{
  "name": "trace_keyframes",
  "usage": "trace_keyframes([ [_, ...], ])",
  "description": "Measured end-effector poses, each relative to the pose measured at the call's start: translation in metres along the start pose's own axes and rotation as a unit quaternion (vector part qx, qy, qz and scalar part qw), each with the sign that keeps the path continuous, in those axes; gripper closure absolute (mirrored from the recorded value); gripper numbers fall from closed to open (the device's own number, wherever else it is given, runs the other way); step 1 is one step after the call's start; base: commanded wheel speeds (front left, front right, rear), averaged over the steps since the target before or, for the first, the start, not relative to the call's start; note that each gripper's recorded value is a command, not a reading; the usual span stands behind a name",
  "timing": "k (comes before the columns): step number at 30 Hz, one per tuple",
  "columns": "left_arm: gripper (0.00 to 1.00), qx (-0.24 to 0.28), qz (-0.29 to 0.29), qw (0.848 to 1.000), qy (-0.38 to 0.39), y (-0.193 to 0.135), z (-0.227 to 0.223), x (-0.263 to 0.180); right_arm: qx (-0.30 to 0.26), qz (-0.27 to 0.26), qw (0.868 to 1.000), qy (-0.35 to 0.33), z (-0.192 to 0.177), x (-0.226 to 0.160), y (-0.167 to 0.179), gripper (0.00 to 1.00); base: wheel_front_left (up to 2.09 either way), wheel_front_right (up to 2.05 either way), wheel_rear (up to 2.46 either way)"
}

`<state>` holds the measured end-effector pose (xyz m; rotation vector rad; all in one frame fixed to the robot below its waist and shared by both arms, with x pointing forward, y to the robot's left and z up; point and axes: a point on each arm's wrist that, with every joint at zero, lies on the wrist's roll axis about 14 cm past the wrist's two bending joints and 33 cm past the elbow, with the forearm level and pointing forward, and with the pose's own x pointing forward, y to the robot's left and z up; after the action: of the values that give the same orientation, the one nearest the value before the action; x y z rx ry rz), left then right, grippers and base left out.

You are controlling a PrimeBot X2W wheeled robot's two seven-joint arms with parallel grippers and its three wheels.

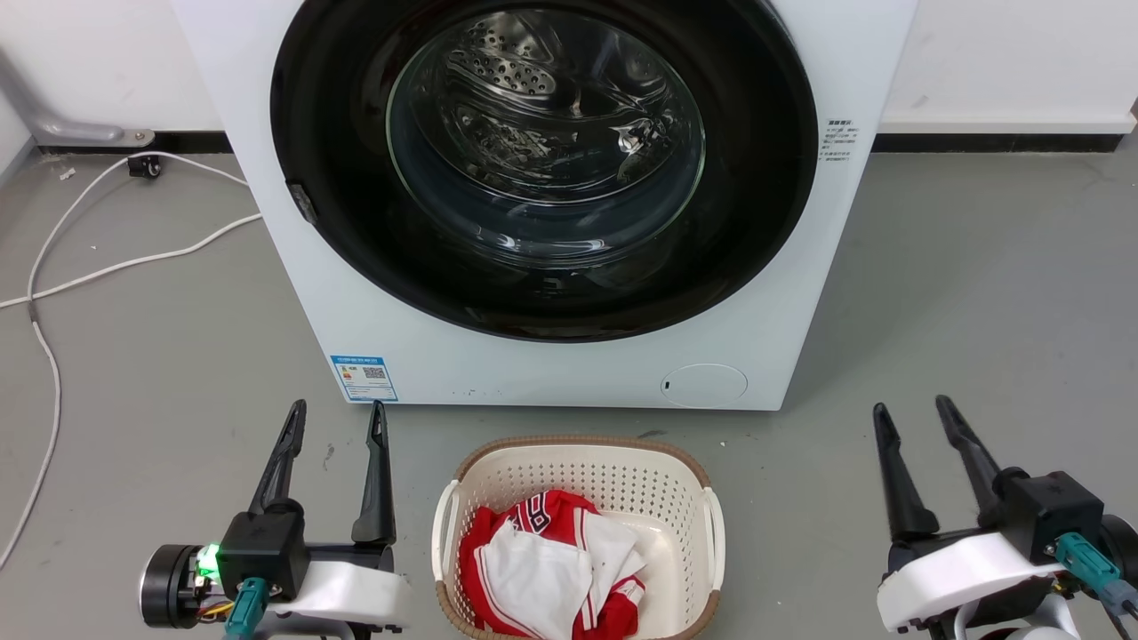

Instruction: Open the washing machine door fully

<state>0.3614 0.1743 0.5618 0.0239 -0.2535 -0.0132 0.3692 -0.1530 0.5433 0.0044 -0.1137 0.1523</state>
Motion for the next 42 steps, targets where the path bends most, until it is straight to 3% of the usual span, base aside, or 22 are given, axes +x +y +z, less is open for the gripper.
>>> trace_keyframes([
  [1,0.0,0.0,0.0,1.0,0.0,0.0,0.0,0.0,0.002,0.0,1.0,0.0,0.0,0.0,0.0,1.0,0.0,0.0,0.0],
  [8,0.0,-0.003,0.002,1.0,0.002,0.001,-0.001,0.0,0.033,-0.005,0.999,-0.009,0.001,0.0,-0.002,1.0,0.0,0.0,0.0],
  [11,0.0,-0.003,0.004,1.0,0.002,0.002,-0.001,0.0,0.129,-0.023,0.991,-0.031,0.005,0.0,-0.01,1.0,0.0,0.0,0.0],
  [14,0.0,-0.004,0.005,1.0,0.003,0.003,-0.002,0.0,0.244,-0.051,0.966,-0.062,0.01,0.001,-0.022,1.0,0.0,0.0,0.0],
  [17,0.0,-0.004,0.006,1.0,0.003,0.003,-0.002,0.0,0.354,-0.072,0.927,-0.097,0.017,0.005,-0.034,1.0,0.0,0.0,0.0],
  [20,0.0,-0.005,0.007,1.0,0.004,0.003,-0.003,0.0,0.466,-0.094,0.871,-0.121,0.018,0.008,-0.045,1.0,0.0,0.0,0.0],
  [22,0.0,-0.006,0.007,1.0,0.006,0.003,-0.004,0.001,0.536,-0.106,0.826,-0.137,0.019,0.012,-0.053,1.0,0.0,0.0,0.0],
  [25,0.0,-0.006,0.007,1.0,0.008,0.002,-0.006,0.002,0.619,-0.124,0.759,-0.158,0.019,0.02,-0.068,1.0,0.0,0.0,0.0],
  [27,0.0,-0.007,0.005,1.0,0.01,0.001,-0.008,0.003,0.654,-0.132,0.726,-0.165,0.018,0.028,-0.077,1.0,0.0,0.0,0.0],
  [29,0.0,-0.007,0.004,1.0,0.012,0.0,-0.009,0.004,0.677,-0.135,0.705,-0.165,0.018,0.037,-0.086,1.0,0.0,0.0,0.0],
  [31,0.0,-0.008,0.003,1.0,0.013,-0.001,-0.01,0.006,0.69,-0.137,0.692,-0.161,0.016,0.048,-0.095,1.0,0.0,0.0,0.0],
  [34,0.0,-0.009,0.0,1.0,0.011,-0.003,-0.01,0.011,0.69,-0.137,0.695,-0.15,0.018,0.069,-0.112,1.0,0.0,0.0,0.0],
  [42,0.0,-0.01,-0.002,1.0,0.013,-0.005,-0.014,0.017,0.658,-0.109,0.739,-0.097,0.04,0.131,-0.129,1.0,0.0,0.0,0.0],
])
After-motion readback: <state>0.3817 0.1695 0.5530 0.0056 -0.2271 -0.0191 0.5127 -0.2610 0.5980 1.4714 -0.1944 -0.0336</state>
